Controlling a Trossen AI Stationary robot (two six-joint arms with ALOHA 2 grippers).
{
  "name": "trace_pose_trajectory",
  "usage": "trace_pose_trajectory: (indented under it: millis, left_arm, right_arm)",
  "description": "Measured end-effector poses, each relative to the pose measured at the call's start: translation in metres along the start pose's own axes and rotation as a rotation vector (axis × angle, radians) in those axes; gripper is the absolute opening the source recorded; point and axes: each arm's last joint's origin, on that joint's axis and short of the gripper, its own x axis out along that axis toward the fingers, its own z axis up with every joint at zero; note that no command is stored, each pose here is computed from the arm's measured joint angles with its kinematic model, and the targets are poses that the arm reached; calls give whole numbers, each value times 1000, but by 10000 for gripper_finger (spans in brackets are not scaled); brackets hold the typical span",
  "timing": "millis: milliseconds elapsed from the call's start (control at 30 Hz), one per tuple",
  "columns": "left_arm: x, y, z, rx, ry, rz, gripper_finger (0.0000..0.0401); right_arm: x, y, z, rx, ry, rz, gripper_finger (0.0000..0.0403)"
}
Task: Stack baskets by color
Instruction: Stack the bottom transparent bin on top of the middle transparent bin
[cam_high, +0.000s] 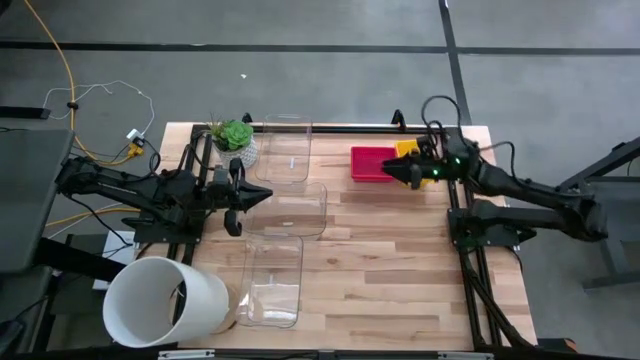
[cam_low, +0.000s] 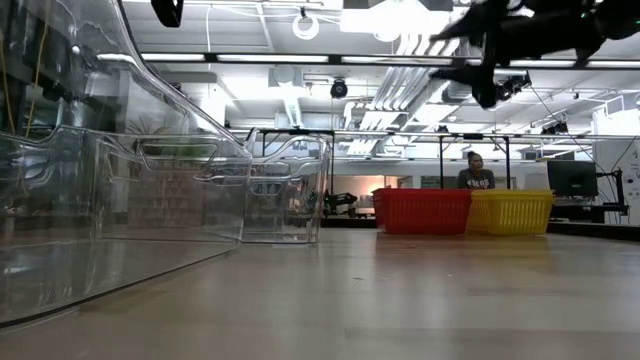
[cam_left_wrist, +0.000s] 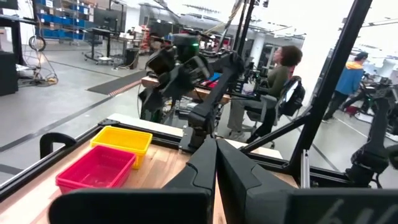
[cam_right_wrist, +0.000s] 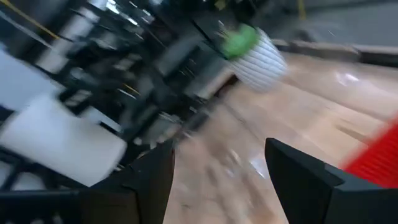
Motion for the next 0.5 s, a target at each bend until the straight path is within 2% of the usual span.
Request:
trace_pose_trajectory:
  millis: [267,500]
  left_arm:
    - [0,0,0,33,1,0,1]
    - [0,0,-3,29,25,1,1]
  right_arm:
    - [3,40,-10,-287,-76,22,236]
    - [3,47,-15,-283,-68,37,236]
